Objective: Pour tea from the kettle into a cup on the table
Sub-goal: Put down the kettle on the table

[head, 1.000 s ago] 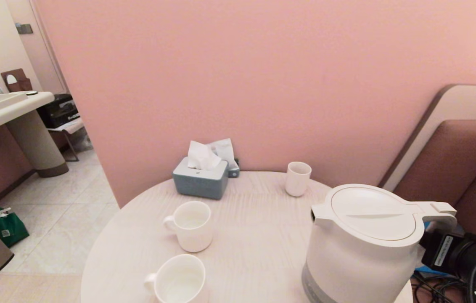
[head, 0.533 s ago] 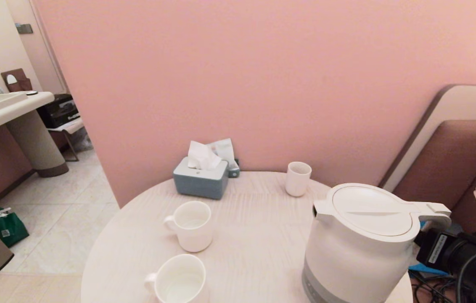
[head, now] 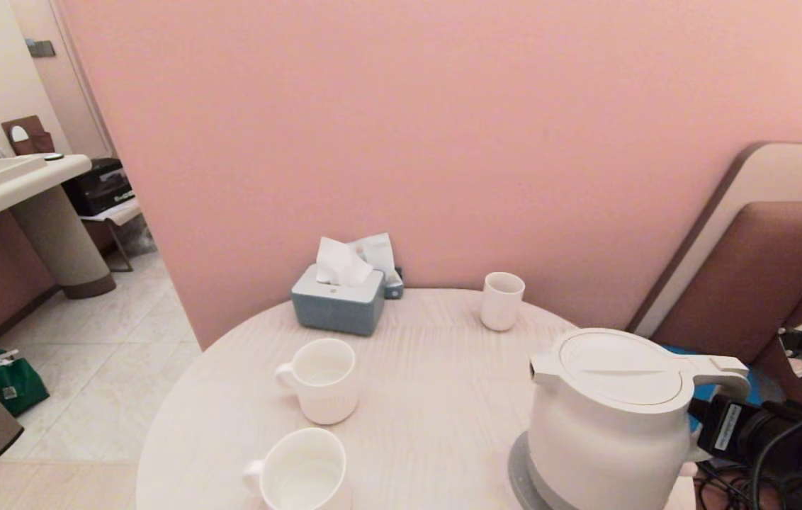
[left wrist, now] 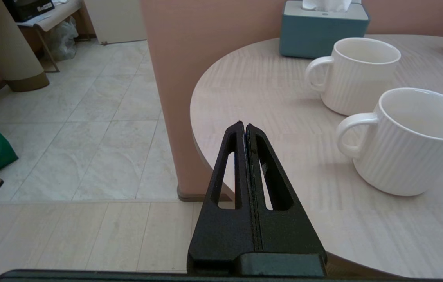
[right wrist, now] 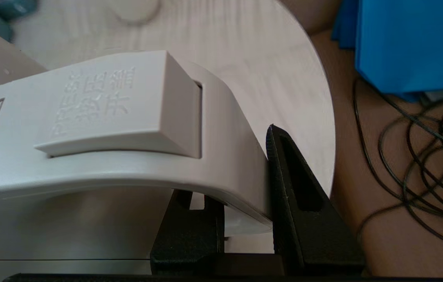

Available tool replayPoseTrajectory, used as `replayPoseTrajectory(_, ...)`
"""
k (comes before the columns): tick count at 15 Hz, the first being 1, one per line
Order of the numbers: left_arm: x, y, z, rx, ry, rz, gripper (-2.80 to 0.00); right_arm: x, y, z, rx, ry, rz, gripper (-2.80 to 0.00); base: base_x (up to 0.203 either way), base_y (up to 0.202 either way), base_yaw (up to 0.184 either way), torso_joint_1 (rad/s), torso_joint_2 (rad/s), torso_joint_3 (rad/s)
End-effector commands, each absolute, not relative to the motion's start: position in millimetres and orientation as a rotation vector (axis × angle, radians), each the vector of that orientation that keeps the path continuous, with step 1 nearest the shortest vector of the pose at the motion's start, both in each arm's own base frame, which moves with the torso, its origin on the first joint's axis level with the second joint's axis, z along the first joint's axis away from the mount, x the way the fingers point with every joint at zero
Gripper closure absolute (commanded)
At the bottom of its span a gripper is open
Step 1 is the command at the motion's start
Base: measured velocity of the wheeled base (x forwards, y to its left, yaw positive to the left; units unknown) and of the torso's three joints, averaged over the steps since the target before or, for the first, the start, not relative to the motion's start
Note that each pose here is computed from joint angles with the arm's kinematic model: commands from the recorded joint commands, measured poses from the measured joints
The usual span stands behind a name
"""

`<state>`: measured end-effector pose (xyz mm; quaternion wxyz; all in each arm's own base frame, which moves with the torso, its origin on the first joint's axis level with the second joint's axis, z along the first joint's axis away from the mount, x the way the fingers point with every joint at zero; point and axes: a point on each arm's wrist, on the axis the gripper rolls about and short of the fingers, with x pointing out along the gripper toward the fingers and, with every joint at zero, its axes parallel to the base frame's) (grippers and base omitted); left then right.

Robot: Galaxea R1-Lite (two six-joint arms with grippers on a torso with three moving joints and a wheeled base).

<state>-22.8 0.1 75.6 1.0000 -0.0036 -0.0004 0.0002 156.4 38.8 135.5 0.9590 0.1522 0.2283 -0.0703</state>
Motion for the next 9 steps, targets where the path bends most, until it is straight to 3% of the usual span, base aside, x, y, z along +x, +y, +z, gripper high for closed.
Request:
replayPoseTrajectory(1, -22.8, 0.1, 75.6, -0.008, -0.002, 0.000, 0.00, 160.0, 39.8, 130.2, 0.305, 0.488, -0.151, 0.00, 0.000, 0.000, 0.000, 0.000, 0.00, 0.000)
replayPoseTrajectory(9, -22.8, 0.1, 75.6, -0.008, -0.002, 0.000, 0.00, 169.9, 42.8, 115.6, 0.300, 0.519, -0.146, 0.00, 0.000, 0.000, 0.000, 0.000, 0.00, 0.000)
